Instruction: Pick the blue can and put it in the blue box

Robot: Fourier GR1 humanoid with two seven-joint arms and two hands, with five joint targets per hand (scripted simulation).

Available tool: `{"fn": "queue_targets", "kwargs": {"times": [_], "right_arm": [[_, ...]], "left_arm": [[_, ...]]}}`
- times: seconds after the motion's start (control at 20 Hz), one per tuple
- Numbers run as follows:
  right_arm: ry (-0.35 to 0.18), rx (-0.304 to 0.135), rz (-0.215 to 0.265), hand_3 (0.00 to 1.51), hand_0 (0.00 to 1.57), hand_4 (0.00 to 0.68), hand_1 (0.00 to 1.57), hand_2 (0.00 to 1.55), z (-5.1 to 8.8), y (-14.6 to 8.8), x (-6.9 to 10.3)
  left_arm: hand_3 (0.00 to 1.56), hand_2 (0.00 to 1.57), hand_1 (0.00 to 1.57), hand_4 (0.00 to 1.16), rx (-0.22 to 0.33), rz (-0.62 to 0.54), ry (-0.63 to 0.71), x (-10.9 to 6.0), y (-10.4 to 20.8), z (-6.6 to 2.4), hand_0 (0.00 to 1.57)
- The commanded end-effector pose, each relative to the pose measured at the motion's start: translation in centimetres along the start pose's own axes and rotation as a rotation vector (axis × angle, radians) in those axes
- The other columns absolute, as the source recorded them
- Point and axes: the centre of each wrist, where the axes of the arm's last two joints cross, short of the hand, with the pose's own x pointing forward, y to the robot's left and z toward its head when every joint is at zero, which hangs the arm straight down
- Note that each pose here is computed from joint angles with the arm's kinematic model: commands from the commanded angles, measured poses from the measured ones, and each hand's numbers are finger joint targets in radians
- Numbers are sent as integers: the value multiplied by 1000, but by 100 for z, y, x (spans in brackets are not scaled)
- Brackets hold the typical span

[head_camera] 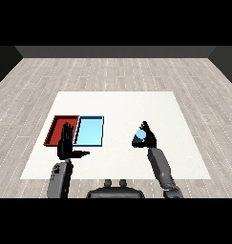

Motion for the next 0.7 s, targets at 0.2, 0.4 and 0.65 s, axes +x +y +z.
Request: {"fn": "queue_targets", "kwargs": {"times": [0.2, 0.4, 0.65], "right_arm": [[36, 19, 14, 0, 0, 0, 0, 0, -129, 77, -108], [25, 44, -19, 0, 0, 0, 0, 0, -258, 188, 2], [32, -11, 14, 0, 0, 0, 0, 0, -252, 82, -6]], "left_arm": [[0, 0, 0, 0, 0, -2, -11, 96, 24, 7, 0], [0, 0, 0, 0, -4, 10, -14, 13, -42, -68, 0], [0, 0, 0, 0, 14, -12, -25, 103, -45, 35, 0]]}}
